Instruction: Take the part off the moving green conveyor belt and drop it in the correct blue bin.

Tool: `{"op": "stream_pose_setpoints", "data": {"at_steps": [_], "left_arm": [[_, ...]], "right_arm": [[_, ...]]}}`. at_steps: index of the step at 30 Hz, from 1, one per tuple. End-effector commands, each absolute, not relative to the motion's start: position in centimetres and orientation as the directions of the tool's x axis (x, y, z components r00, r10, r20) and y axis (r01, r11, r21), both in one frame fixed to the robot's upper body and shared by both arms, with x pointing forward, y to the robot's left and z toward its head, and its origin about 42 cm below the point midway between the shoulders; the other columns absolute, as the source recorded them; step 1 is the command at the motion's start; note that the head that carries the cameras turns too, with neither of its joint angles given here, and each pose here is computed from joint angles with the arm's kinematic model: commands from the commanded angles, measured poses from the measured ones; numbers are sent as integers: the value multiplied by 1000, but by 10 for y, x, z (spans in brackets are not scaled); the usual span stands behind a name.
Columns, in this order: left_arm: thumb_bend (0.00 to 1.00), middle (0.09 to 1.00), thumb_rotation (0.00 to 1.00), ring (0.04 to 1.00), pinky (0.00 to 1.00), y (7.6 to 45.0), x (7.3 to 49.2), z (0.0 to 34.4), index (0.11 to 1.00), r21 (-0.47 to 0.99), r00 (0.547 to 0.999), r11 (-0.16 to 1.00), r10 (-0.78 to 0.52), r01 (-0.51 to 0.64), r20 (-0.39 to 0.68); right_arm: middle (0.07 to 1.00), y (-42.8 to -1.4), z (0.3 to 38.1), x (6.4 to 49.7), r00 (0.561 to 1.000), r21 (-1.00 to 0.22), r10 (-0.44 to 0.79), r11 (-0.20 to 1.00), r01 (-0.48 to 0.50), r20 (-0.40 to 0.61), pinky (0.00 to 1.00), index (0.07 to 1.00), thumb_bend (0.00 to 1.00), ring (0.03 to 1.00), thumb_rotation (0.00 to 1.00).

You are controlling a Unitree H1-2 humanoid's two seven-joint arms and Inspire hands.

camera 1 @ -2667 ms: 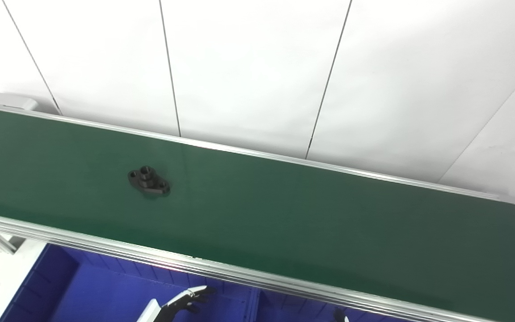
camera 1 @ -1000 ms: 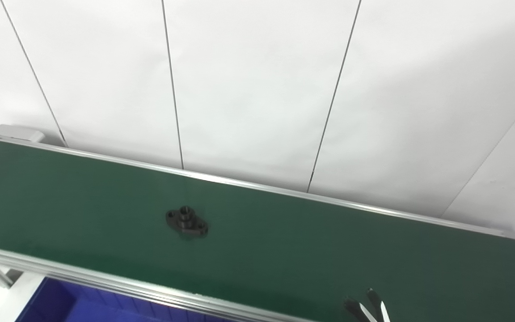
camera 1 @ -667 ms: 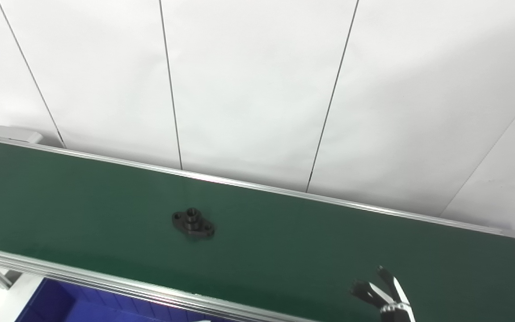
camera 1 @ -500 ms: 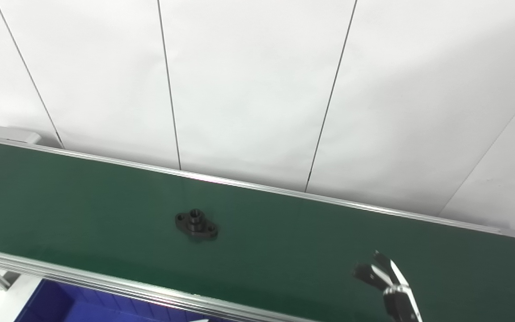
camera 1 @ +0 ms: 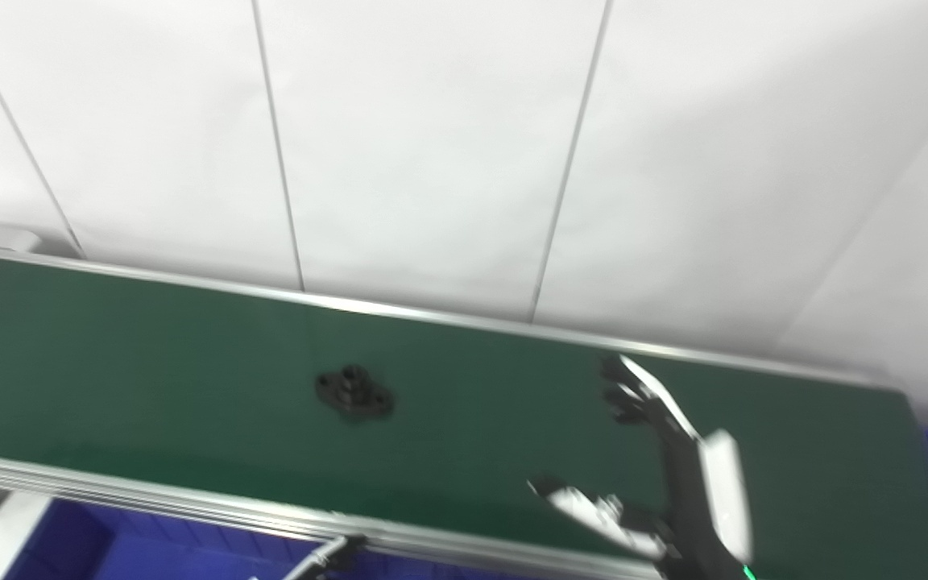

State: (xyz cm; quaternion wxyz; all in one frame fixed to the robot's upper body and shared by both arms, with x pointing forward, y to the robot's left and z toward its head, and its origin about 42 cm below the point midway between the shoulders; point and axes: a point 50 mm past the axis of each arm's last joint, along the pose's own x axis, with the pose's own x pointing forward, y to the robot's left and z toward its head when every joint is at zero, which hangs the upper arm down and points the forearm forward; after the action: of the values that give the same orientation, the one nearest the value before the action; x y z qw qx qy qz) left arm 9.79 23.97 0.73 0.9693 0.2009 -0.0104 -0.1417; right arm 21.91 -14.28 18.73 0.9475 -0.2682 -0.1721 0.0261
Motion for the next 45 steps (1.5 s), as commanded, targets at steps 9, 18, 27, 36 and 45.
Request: {"op": "stream_pose_setpoints", "data": {"at_steps": [9, 18, 27, 36, 45], "left_arm": [[920, 887, 426, 841, 758, 245, 103, 19, 897, 397, 950, 876, -311, 274, 31], [907, 861, 425, 824, 748, 244, 89, 18, 875, 415, 956, 882, -281, 225, 79], [913, 854, 393, 821, 747, 249, 71, 16, 859, 434, 944, 872, -307, 228, 123], [889, 875, 382, 842, 768, 252, 61, 16, 866, 445, 917, 848, -378, 288, 126], [894, 863, 390, 834, 774, 247, 65, 15, 857, 443, 918, 852, -371, 277, 139]], "right_arm": [[776, -128, 201, 263, 942, -598, 175, 801, 34, 287, 579, 807, 736, 690, 314], [764, -117, 204, 290, 944, -627, 204, 779, 3, 258, 562, 805, 764, 671, 310], [767, -103, 205, 319, 941, -704, 275, 707, -61, 195, 610, 829, 768, 699, 323], [817, -83, 210, 343, 943, -774, 318, 620, -126, 101, 682, 857, 781, 773, 370], [843, -62, 202, 364, 930, -825, 367, 527, -205, 3, 693, 864, 777, 795, 376]]}}
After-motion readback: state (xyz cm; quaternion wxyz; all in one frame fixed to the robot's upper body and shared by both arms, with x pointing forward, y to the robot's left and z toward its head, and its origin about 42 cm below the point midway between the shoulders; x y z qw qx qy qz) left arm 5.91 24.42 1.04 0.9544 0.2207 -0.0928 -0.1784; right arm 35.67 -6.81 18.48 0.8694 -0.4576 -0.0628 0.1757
